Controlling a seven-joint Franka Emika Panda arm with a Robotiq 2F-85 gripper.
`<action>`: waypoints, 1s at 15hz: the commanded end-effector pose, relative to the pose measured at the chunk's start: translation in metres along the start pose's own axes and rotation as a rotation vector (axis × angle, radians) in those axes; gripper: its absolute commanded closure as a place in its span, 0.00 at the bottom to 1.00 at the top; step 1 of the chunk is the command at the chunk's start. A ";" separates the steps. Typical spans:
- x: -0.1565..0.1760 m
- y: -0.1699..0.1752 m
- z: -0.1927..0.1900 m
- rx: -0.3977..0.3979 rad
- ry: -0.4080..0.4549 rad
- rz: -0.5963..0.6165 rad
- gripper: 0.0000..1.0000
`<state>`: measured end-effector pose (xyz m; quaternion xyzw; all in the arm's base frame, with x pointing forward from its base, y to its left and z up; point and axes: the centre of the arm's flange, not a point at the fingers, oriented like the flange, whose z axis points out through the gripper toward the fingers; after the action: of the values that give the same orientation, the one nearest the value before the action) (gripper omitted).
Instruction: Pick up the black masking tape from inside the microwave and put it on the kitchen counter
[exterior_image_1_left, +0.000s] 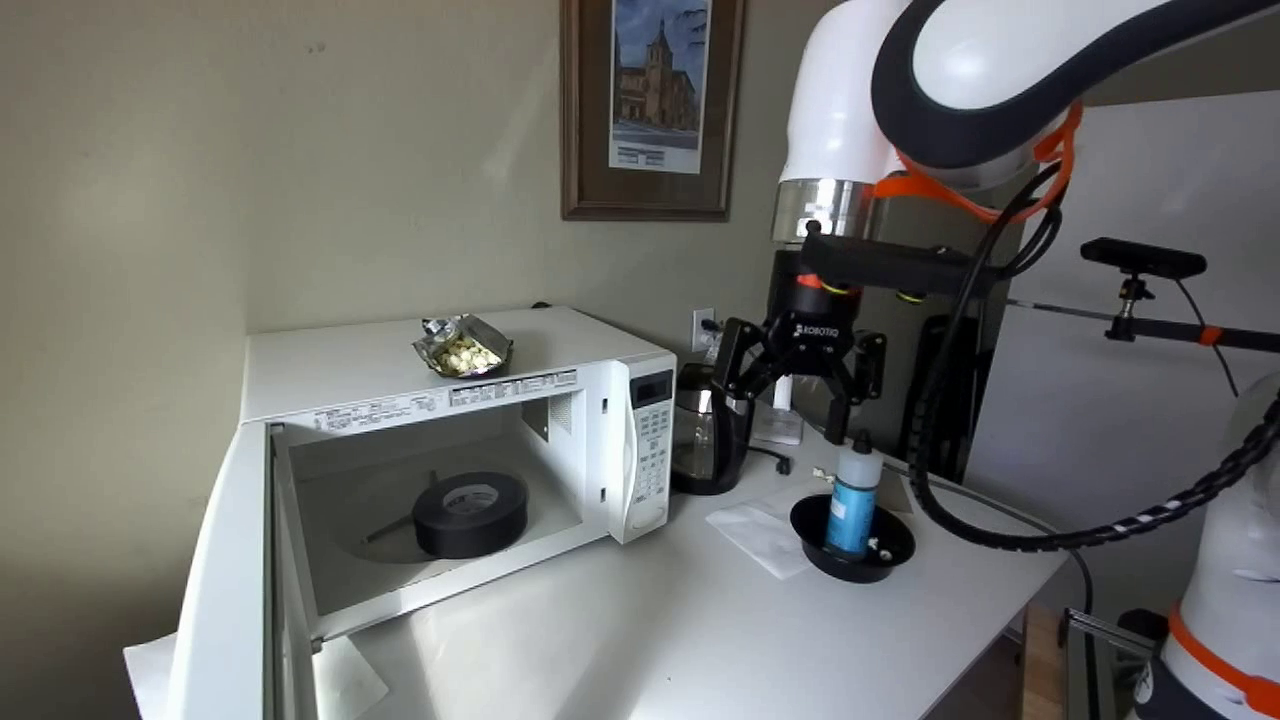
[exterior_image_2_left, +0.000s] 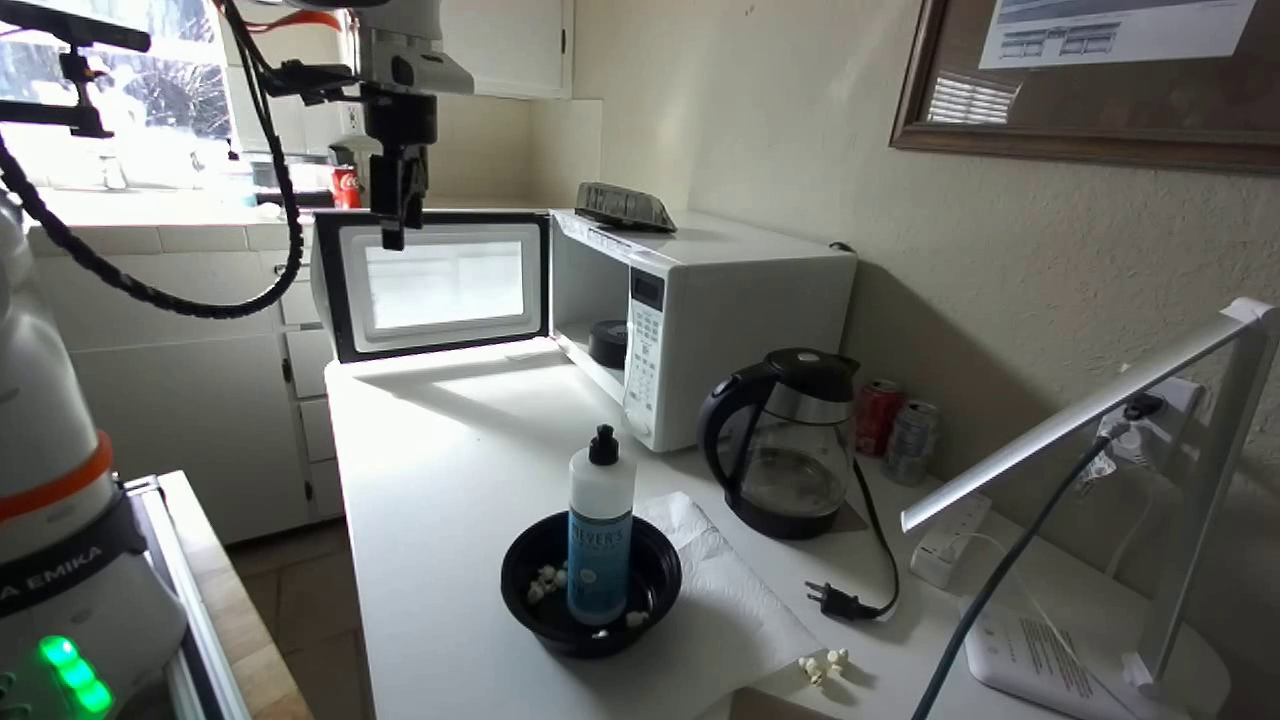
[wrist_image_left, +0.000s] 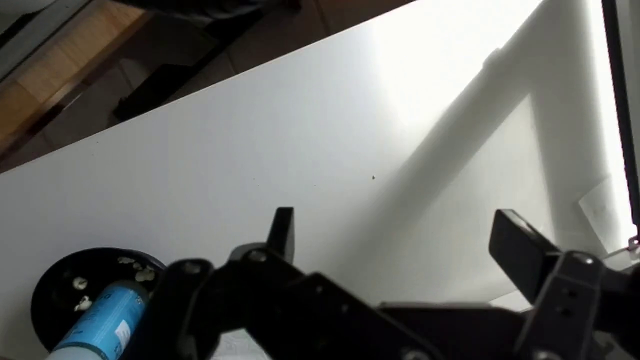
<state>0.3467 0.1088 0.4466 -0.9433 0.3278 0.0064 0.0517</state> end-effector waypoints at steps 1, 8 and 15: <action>0.026 -0.022 0.050 0.073 -0.013 0.187 0.00; 0.026 -0.016 0.053 0.079 -0.055 0.184 0.00; 0.048 -0.061 0.099 0.218 0.035 0.394 0.00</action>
<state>0.4041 0.1126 0.3811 -0.8713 0.4724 -0.0283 0.1299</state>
